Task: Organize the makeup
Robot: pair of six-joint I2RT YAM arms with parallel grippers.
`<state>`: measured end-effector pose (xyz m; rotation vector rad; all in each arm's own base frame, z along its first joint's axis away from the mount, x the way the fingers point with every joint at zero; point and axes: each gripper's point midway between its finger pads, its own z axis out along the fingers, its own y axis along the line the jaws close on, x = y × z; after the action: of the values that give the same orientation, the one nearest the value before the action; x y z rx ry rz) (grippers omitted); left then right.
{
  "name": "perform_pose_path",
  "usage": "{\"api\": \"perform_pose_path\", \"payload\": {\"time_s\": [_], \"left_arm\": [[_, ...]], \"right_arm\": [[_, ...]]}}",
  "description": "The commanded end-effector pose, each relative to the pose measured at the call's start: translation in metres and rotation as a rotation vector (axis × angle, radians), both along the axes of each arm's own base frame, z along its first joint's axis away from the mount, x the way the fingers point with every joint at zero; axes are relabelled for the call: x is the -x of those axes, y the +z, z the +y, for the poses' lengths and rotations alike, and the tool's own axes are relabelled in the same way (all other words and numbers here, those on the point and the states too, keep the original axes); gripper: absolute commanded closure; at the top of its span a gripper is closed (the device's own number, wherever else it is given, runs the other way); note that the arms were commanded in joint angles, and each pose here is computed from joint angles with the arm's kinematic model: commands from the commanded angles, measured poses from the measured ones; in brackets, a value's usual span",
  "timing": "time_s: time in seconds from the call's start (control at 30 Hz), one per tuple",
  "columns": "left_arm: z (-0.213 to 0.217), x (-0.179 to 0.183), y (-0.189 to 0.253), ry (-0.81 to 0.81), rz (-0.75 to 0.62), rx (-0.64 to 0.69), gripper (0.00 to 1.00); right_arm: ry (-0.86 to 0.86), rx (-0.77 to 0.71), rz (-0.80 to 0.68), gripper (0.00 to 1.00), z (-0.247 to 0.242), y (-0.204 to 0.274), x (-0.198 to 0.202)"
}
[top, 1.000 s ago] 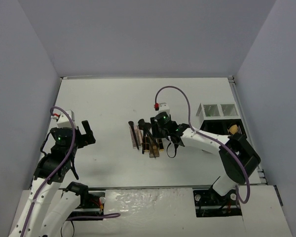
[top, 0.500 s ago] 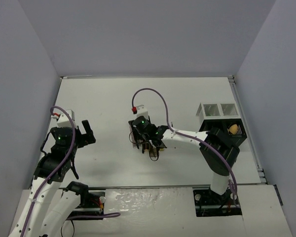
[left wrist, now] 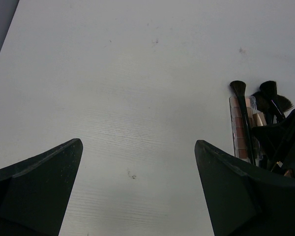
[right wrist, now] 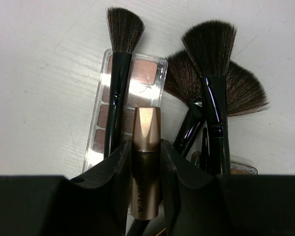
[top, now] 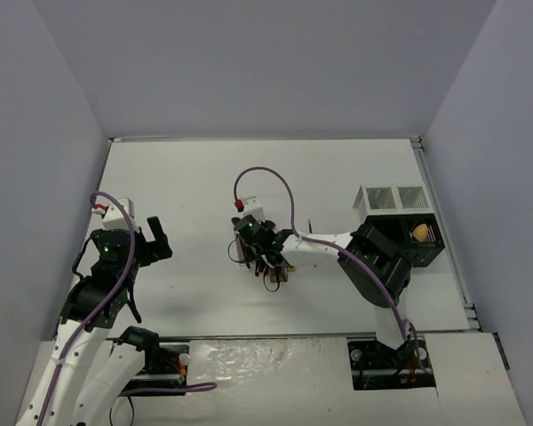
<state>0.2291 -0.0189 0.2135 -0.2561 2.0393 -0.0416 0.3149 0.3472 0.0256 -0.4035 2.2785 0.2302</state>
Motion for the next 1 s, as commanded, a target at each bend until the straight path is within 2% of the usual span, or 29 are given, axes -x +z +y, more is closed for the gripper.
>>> {"api": "perform_pose_path", "payload": {"time_s": [0.0, 0.17, 0.27, 0.37, 0.5, 0.63, 0.8, 0.97], "left_arm": [[-0.001, -0.007, 0.016, 0.007, -0.053, 0.021, 0.03], [-0.001, -0.007, 0.016, 0.01, -0.052, 0.021, 0.03], [-0.001, -0.007, 0.016, 0.01, -0.051, 0.02, 0.03], [-0.001, -0.007, 0.016, 0.01, -0.053, 0.021, 0.03], [-0.001, -0.007, 0.016, 0.009, -0.056, 0.022, 0.03], [-0.001, -0.007, 0.017, 0.008, -0.058, 0.023, 0.03], [-0.001, -0.007, 0.017, 0.008, -0.057, 0.022, 0.03], [-0.001, -0.007, 0.017, 0.006, -0.055, 0.023, 0.03]], "right_arm": [[-0.042, -0.096, -0.133, 0.96, 0.01, 0.056, -0.019], [-0.086, -0.112, -0.291, 0.99, -0.013, 0.129, -0.031], [-0.174, -0.111, -0.386, 1.0, -0.053, 0.171, -0.041], [-0.288, -0.101, -0.433, 1.0, -0.11, 0.192, -0.059], [-0.528, -0.057, -0.495, 1.0, -0.218, 0.207, -0.085], [-0.702, -0.081, -0.526, 1.0, -0.303, 0.21, -0.093], [-0.838, -0.091, -0.548, 1.0, -0.357, 0.206, -0.094], [-0.878, -0.076, -0.519, 0.98, -0.381, 0.191, -0.105]]}}
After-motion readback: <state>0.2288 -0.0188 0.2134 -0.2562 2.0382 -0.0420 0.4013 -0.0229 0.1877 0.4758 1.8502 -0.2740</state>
